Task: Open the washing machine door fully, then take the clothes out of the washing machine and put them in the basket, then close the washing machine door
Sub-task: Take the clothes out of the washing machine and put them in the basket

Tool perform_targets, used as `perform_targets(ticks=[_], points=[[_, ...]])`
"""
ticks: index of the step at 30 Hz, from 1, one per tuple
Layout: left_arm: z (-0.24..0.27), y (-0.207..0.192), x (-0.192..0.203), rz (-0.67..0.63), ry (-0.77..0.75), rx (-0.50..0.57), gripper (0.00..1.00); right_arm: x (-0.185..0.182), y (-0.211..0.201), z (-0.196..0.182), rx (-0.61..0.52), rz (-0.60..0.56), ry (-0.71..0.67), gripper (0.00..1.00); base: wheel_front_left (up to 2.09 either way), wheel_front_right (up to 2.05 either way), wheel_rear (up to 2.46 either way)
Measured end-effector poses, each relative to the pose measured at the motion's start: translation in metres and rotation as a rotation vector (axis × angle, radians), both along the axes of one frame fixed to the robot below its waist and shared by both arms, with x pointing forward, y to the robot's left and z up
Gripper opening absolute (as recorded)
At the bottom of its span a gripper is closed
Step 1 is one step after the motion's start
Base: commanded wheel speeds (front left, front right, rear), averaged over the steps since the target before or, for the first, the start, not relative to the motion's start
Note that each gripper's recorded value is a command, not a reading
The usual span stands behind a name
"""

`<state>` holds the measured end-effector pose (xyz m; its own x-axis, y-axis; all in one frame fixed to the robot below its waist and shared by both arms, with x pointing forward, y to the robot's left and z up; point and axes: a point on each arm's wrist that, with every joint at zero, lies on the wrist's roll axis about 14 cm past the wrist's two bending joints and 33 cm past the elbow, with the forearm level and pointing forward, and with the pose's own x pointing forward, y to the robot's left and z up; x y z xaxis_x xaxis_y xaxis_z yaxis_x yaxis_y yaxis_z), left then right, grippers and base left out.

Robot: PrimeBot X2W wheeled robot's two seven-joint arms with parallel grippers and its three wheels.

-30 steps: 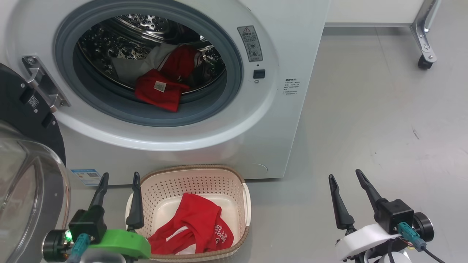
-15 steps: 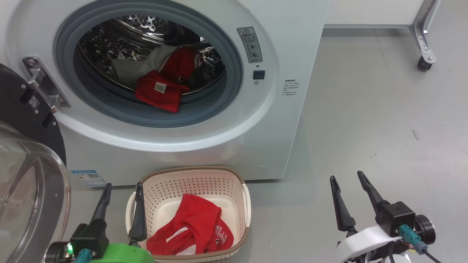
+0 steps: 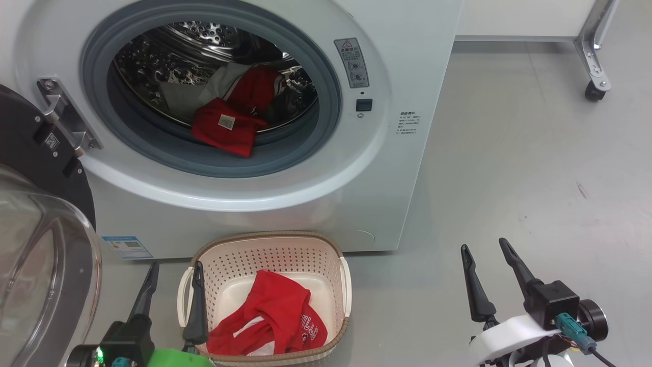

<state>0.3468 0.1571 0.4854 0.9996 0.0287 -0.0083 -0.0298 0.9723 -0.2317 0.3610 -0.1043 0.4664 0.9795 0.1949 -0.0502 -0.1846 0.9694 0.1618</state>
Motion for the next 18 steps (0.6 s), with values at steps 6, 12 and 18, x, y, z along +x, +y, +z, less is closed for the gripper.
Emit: perform_targets(ticks=[6,12,18], points=[[0.001,0.000,0.000,0.003,-0.002,-0.003,1.00,0.002,0.001,0.000,0.002,0.005,0.004,1.00,0.00,0.00,0.00],[-0.003,-0.003,0.004,-0.007,0.016,-0.007,1.00,0.004,0.000,-0.006,0.000,0.006,0.025,1.00,0.00,0.00,0.00],[-0.013,-0.006,0.008,-0.017,0.051,-0.009,1.00,0.007,-0.001,-0.012,-0.001,0.003,0.045,1.00,0.00,0.00,0.00]])
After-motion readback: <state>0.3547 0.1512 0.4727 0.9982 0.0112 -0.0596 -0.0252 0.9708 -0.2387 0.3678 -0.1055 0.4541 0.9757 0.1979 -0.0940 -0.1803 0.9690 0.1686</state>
